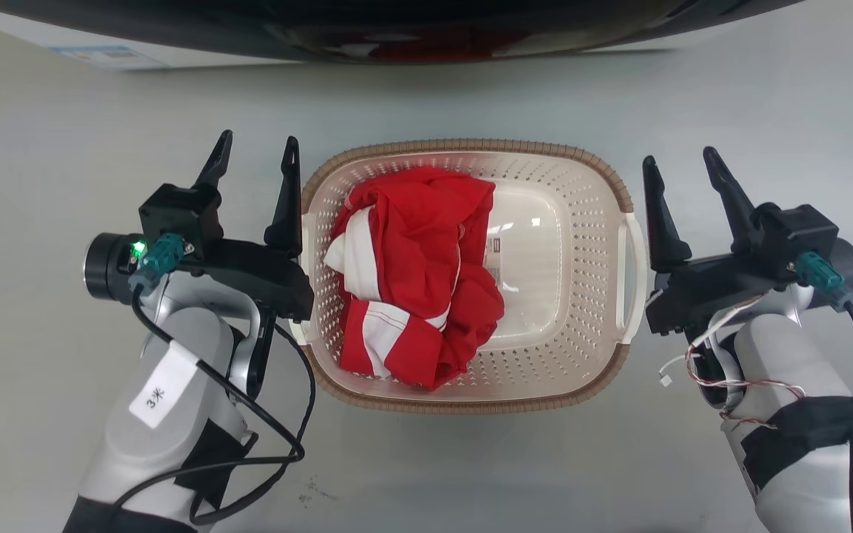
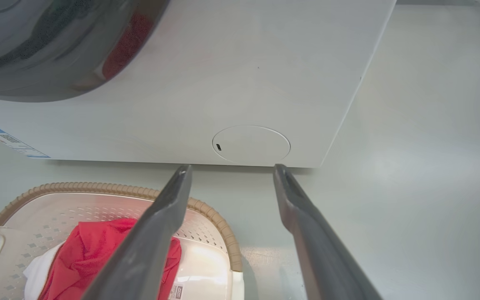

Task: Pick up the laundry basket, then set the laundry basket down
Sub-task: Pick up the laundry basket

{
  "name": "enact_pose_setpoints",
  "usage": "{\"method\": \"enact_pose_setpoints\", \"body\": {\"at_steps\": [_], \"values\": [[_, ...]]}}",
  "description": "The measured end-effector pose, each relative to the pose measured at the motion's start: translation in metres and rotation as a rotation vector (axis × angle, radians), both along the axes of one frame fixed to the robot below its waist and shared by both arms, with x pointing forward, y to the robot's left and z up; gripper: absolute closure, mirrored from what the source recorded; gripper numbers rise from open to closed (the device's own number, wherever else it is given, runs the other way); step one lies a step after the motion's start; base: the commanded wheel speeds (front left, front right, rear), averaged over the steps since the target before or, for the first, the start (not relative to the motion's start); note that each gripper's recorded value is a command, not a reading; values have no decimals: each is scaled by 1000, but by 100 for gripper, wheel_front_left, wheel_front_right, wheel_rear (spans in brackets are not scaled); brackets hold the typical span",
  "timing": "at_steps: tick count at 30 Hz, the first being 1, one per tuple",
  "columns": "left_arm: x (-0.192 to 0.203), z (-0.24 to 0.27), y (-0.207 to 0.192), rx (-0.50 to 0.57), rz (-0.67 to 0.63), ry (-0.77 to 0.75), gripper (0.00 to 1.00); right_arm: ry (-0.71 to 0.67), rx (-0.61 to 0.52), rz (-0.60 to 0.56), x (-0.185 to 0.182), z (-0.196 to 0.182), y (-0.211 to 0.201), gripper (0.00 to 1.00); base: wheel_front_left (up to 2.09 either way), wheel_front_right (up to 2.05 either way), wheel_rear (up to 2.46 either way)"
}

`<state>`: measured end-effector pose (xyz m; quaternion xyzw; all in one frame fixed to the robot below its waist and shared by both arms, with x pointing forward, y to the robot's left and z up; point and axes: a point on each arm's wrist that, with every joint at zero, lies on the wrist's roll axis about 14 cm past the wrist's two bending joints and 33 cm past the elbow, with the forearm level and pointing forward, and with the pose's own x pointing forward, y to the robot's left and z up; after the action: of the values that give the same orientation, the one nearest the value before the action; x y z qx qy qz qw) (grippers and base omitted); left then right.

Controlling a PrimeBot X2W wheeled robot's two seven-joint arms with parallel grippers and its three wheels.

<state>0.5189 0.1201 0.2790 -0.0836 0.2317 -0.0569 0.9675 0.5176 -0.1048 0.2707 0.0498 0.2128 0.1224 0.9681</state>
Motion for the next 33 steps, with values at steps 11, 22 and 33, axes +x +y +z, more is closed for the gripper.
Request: {"method": "enact_pose_setpoints", "body": {"at_steps": [11, 22, 33], "values": [[-18, -67, -7, 13, -55, 181, 0, 140, 0, 50, -13, -58, 14, 0, 0, 0, 0], [-67, -119, -3, 39, -85, 383, 0, 284, -14, 62, -47, -99, 14, 0, 0, 0, 0], [-87, -140, 4, 51, -86, 498, 0, 347, -26, 84, -55, -116, 17, 0, 0, 0, 0]]}}
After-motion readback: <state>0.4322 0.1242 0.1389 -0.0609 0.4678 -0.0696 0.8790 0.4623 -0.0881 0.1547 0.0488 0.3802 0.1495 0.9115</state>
